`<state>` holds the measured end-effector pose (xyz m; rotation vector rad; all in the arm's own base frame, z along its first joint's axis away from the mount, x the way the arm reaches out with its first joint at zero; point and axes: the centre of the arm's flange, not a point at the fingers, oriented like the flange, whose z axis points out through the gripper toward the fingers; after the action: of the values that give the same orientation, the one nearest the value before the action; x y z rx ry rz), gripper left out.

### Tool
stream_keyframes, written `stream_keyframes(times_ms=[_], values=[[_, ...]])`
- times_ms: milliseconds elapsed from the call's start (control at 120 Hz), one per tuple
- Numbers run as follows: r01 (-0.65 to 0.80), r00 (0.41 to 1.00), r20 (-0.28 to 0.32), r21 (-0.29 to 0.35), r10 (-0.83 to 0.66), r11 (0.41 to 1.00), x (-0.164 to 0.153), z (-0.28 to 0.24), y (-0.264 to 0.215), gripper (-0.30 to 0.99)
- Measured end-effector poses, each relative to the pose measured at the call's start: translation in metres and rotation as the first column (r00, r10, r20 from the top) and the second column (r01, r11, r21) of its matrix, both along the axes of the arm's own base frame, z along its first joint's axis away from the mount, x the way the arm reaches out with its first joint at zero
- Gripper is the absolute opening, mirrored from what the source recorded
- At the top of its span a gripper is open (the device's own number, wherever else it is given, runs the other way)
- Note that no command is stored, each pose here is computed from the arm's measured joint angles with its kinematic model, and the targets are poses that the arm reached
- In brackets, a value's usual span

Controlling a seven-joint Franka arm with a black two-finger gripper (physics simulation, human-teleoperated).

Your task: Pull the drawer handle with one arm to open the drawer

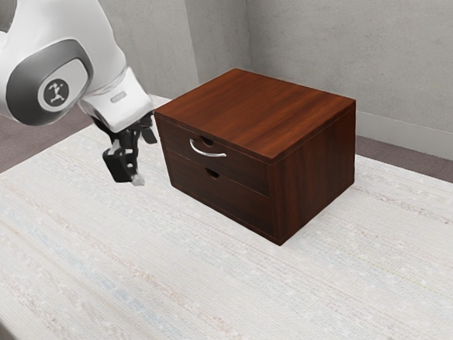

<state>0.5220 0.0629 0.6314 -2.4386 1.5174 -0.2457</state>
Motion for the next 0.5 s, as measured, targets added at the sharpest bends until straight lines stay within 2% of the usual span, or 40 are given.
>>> stream_keyframes(times_ms=[167, 342, 500], values=[[0.16, 0.987, -0.002, 0.039, -0.161, 0.986, 0.009, -0.009, -0.005, 0.69], [0.241, 0.97, 0.01, 0.013, -0.242, 0.97, 0.025, -0.028, -0.008, 0.69], [0.288, 0.957, 0.033, 0.021, -0.289, 0.957, 0.037, -0.037, -0.007, 0.69]])
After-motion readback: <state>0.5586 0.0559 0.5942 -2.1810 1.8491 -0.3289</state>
